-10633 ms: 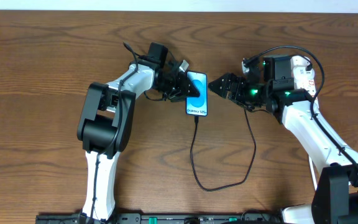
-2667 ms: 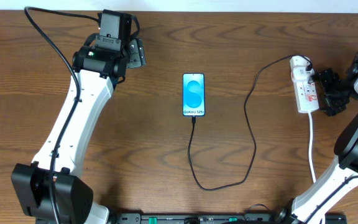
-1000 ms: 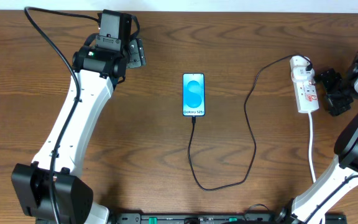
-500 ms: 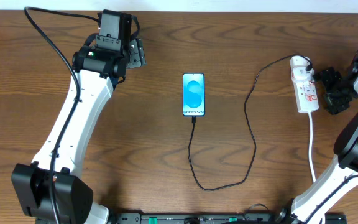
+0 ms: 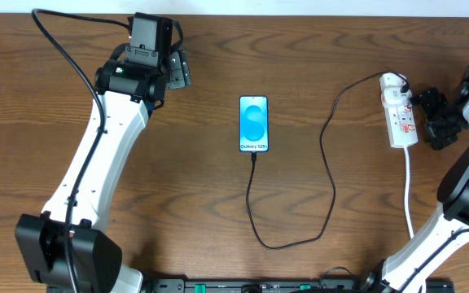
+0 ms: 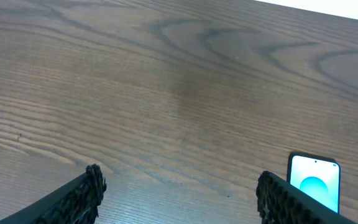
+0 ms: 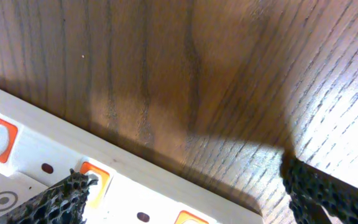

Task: Plug charger to phone and switch on socket

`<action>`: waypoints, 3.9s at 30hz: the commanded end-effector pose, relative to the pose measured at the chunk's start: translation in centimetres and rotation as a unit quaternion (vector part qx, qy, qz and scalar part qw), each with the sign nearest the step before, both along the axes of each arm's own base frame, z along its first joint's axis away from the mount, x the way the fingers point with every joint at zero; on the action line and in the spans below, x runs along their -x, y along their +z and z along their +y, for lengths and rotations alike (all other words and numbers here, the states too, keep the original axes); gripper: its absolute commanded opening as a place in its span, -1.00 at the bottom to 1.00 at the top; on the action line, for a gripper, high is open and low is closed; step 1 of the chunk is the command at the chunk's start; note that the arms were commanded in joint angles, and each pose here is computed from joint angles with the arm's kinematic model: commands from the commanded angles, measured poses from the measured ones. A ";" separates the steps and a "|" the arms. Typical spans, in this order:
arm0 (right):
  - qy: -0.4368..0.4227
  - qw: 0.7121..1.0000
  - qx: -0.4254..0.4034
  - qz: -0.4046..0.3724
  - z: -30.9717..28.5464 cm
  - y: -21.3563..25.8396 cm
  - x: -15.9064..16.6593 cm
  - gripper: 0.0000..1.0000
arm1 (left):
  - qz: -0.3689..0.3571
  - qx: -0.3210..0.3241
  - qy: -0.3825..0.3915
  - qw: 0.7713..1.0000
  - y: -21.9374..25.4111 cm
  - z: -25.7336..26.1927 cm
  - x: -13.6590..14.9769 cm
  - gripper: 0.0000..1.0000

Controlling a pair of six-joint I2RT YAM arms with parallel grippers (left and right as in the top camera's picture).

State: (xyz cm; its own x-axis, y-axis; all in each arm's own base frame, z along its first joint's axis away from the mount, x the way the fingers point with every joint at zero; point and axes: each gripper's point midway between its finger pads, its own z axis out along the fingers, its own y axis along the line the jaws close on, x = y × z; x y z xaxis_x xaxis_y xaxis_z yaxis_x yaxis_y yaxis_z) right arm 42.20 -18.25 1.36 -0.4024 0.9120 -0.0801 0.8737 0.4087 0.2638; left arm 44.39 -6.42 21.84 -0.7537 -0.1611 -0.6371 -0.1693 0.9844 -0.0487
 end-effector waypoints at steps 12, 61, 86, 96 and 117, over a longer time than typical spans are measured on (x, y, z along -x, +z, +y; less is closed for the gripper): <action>0.026 1.000 -0.010 0.014 2.6 -0.4 0.1 0.98 | 0.003 -0.010 0.001 1.000 -0.2 0.2 0.0 0.61; 0.036 0.998 0.049 0.024 5.6 14.5 11.0 0.99 | 0.003 -0.010 0.001 1.000 -0.2 0.2 0.0 0.60; 0.180 0.966 0.128 -0.137 14.4 15.5 19.3 0.98 | 0.004 -0.010 0.001 1.000 -0.2 0.2 0.0 0.61; 0.181 0.966 0.126 -0.133 14.4 15.3 19.2 0.98 | 0.004 -0.010 0.001 1.000 -0.2 0.2 0.0 0.60; 0.304 0.925 0.166 -0.157 15.5 14.6 19.8 0.98 | 0.005 -0.010 0.001 1.000 -0.3 0.2 0.1 0.61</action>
